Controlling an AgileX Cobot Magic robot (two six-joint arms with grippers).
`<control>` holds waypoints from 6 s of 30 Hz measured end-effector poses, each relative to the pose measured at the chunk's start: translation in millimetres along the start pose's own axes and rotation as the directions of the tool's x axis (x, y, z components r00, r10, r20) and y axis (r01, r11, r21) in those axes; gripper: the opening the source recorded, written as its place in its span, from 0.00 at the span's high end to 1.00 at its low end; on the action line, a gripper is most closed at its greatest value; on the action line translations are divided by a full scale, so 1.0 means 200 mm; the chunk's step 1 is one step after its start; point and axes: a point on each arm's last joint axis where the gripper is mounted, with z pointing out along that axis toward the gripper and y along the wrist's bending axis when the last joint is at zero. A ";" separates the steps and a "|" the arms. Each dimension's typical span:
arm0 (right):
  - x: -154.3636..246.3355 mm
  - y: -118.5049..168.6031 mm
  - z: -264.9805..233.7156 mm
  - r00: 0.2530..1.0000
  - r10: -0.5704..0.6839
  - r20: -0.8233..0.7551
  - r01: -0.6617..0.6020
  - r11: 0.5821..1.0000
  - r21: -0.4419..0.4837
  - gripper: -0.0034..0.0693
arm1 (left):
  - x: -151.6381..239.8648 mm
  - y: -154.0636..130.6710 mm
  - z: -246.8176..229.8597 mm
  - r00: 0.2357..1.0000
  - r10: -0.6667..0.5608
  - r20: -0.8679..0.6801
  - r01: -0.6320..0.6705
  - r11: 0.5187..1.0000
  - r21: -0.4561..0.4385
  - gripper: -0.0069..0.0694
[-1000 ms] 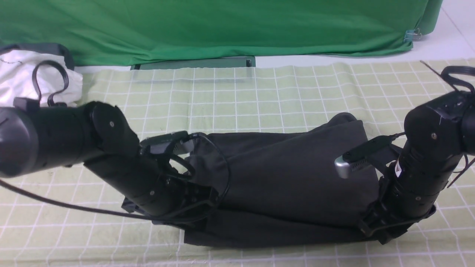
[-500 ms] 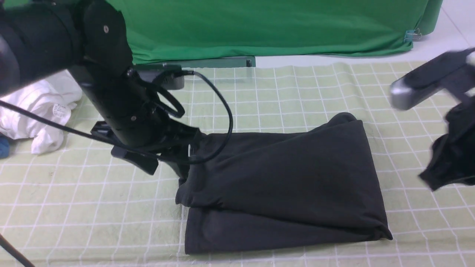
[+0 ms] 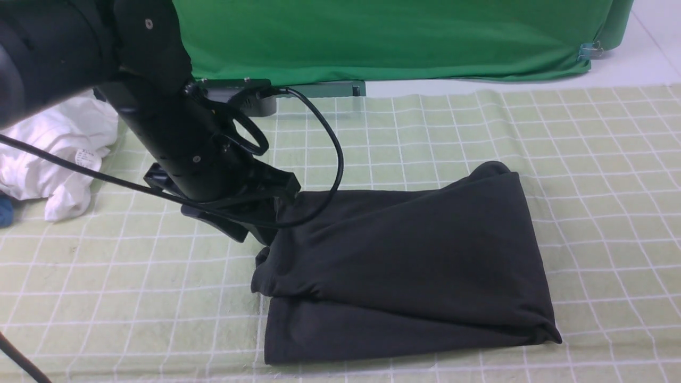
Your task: Fold a long-sleeved shirt over a green coffee tablecloth.
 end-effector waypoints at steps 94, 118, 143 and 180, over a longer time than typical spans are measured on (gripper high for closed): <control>1.06 0.03 0.38 0.999 0.027 0.028 -0.037 0.905 0.424 0.68 | 0.94 -0.15 -0.75 0.722 0.130 0.679 -0.170 0.985 -0.008 0.90; 1.06 0.07 0.40 0.999 -0.004 0.040 -0.009 0.950 0.314 0.63 | 1.19 -0.01 -0.39 0.329 -0.109 0.938 -0.091 0.985 0.146 0.89; 1.06 0.07 0.40 0.999 -0.003 0.040 -0.009 0.951 0.310 0.62 | 1.19 0.01 -0.38 0.315 0.040 0.948 -0.097 0.995 -0.009 0.89; 1.06 0.07 0.40 0.999 -0.003 0.040 -0.009 0.951 0.310 0.62 | 1.40 0.28 0.13 0.298 0.218 0.929 0.238 0.926 -0.293 0.89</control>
